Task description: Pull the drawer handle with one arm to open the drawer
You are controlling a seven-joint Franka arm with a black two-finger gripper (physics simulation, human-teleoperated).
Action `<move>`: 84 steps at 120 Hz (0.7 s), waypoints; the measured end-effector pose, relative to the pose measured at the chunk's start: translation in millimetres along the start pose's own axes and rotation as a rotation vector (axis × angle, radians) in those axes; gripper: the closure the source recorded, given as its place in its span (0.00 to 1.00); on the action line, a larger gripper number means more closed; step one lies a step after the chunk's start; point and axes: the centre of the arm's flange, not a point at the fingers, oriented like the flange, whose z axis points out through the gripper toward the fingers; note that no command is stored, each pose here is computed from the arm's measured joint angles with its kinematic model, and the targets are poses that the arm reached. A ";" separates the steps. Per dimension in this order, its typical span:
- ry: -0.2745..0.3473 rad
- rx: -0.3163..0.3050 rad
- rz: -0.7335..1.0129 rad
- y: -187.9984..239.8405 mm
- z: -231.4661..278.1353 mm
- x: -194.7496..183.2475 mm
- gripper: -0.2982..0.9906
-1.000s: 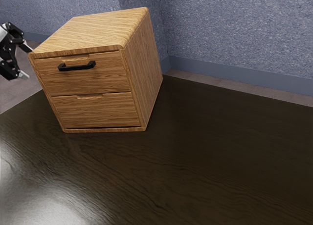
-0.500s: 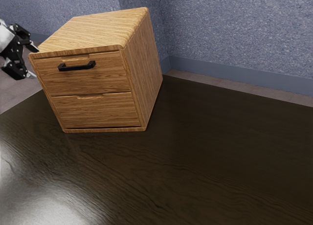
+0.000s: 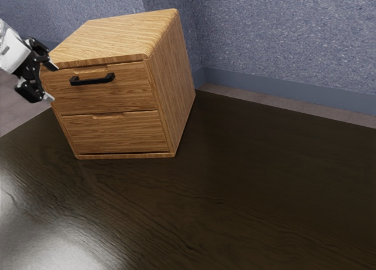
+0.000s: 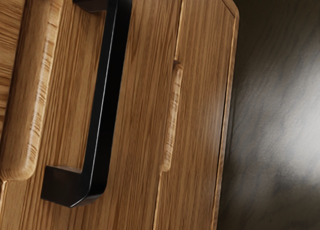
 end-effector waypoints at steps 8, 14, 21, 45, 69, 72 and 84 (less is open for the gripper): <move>0.007 0.002 0.007 -0.3 1.7 5.0 0.23; 0.011 0.002 0.012 -0.2 2.6 7.8 0.23; 0.014 0.001 0.014 0.4 4.4 9.5 0.23; 0.015 -0.002 0.016 1.8 7.7 10.9 0.31; 0.019 0.010 0.014 -0.1 4.8 10.4 0.35; 0.019 0.013 0.014 -0.5 4.3 10.5 0.35; 0.023 0.021 0.015 -1.6 3.0 12.0 0.35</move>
